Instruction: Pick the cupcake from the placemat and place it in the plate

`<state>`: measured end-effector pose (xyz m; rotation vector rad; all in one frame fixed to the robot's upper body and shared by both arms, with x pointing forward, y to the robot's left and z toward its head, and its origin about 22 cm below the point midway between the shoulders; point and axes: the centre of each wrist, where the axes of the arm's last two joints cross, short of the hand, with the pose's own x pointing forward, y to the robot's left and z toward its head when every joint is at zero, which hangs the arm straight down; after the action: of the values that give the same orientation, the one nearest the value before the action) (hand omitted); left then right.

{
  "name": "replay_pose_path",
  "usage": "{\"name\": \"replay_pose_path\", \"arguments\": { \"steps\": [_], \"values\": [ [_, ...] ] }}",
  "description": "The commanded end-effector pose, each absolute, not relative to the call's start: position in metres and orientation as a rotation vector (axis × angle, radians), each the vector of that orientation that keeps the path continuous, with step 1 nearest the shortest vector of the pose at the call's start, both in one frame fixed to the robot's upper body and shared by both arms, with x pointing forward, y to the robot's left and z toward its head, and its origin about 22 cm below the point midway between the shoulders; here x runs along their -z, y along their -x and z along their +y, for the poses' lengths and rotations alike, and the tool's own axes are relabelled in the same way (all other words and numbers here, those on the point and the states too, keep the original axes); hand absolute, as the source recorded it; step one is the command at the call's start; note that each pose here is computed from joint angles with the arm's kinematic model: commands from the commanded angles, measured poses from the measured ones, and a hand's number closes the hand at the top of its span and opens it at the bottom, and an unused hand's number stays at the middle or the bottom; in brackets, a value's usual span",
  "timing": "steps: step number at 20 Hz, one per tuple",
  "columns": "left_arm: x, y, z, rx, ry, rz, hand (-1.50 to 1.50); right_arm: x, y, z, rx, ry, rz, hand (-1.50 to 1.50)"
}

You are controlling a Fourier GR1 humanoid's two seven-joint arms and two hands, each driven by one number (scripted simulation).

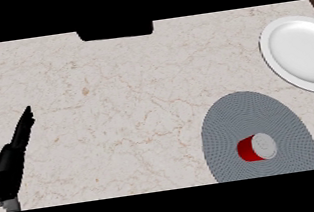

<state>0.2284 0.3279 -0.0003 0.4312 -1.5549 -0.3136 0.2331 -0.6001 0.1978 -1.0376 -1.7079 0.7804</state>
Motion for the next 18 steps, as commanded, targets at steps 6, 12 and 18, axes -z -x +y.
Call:
{"name": "replay_pose_path", "arguments": {
  "steps": [6,12,18],
  "values": [
    [-0.003,-0.232,0.314,0.335,-0.420,-1.546,0.00,-0.209,-0.271,-0.583,-0.858,0.823,-1.838,1.50],
    [-0.007,-0.241,0.324,0.353,-0.428,-1.548,0.00,-0.189,-0.314,-0.550,-0.875,0.726,-1.812,1.50],
    [-0.001,-0.228,0.334,0.331,-0.439,-1.543,0.00,-0.167,-0.360,-0.501,-0.960,0.658,-1.691,1.50]
  ]
}}
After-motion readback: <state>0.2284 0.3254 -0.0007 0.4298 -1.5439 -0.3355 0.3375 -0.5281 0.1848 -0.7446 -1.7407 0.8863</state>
